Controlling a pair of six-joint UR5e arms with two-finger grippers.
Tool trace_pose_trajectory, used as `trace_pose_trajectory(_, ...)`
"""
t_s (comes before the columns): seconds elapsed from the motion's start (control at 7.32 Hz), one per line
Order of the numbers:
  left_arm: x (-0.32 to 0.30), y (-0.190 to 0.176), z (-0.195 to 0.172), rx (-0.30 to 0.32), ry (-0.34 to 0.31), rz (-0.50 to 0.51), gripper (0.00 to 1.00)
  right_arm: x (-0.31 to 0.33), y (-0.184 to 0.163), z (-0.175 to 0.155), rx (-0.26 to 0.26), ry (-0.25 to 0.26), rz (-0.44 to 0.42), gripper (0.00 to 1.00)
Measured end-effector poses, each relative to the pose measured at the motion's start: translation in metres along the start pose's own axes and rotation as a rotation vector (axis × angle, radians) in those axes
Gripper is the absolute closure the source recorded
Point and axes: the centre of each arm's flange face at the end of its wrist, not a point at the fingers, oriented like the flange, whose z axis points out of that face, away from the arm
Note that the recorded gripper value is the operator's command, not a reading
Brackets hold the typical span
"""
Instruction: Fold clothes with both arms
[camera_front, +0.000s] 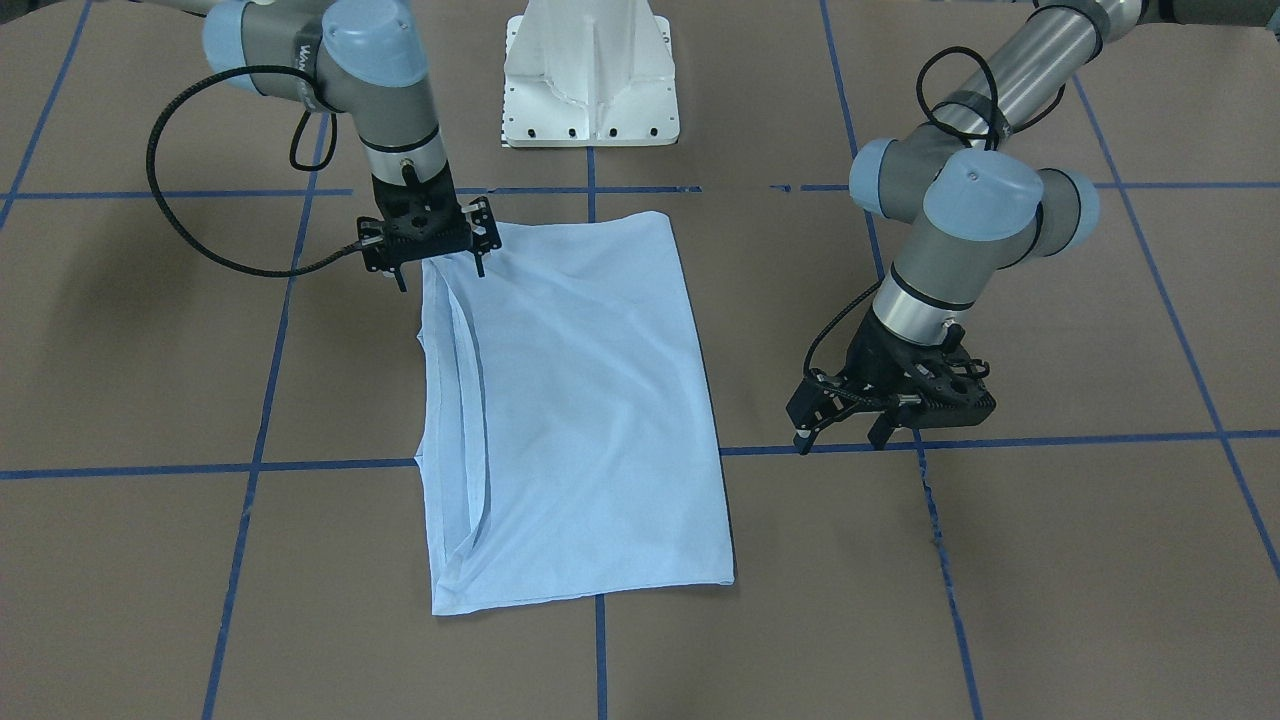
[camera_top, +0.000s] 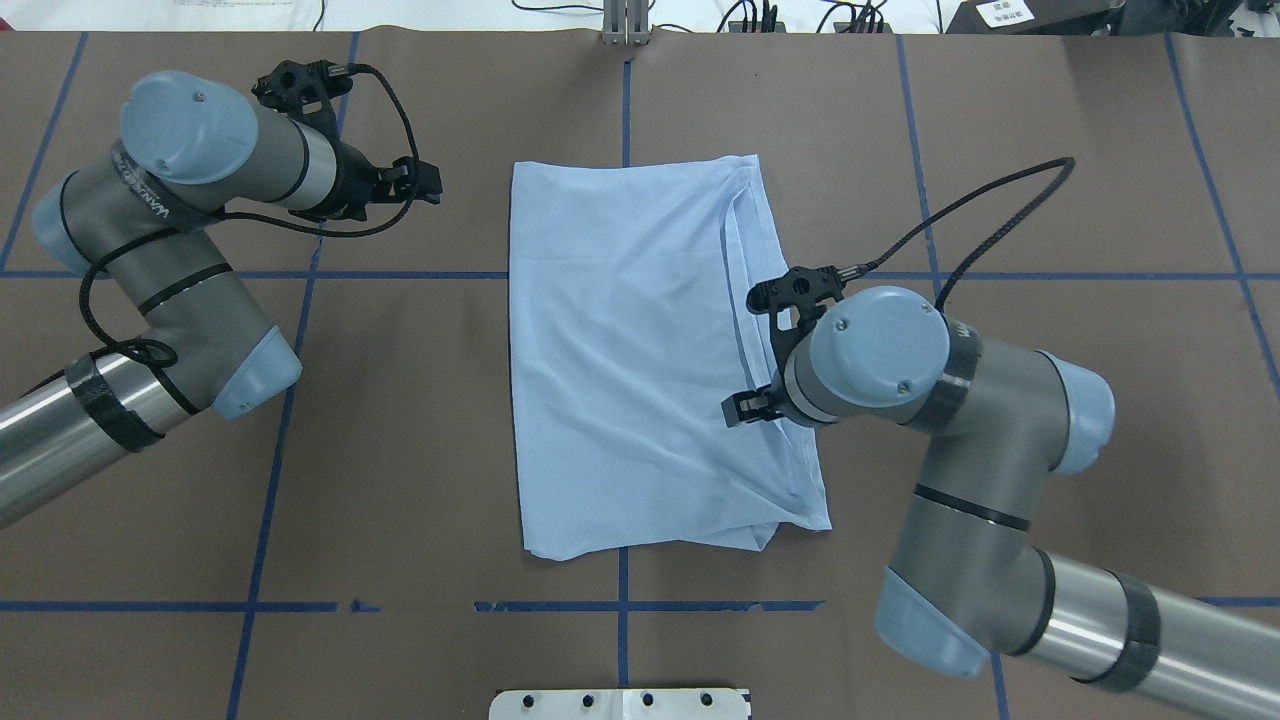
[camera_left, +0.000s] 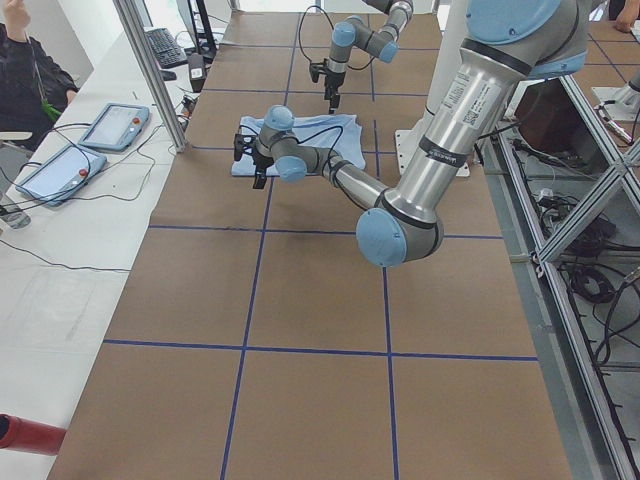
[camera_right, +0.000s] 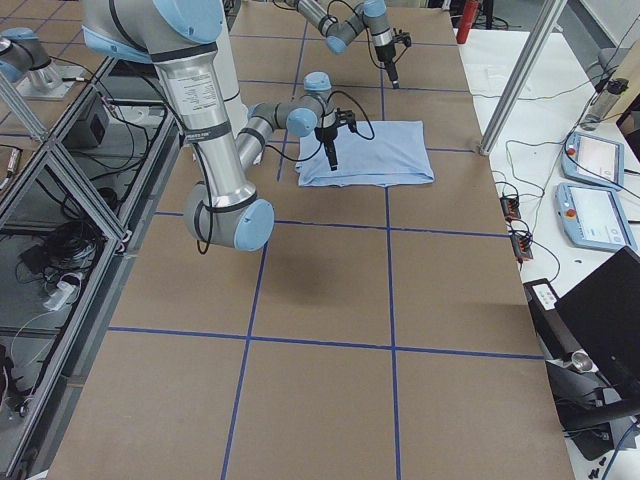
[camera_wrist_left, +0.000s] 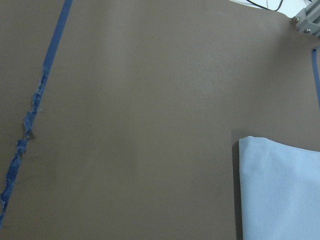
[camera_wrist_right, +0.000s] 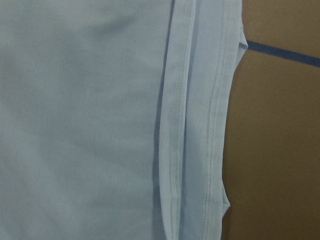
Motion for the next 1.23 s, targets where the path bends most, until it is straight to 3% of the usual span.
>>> trace_pose_trajectory(0.41, 0.002, 0.000, -0.001, -0.001, 0.003, 0.002, 0.00, 0.003, -0.032, 0.030, -0.015, 0.063, 0.000, 0.00)
trace_pose_trajectory(1.23, 0.002, 0.000, -0.001, -0.001, 0.003, 0.002, 0.00, 0.008, -0.037, 0.066, -0.062, 0.116, -0.015, 0.00)
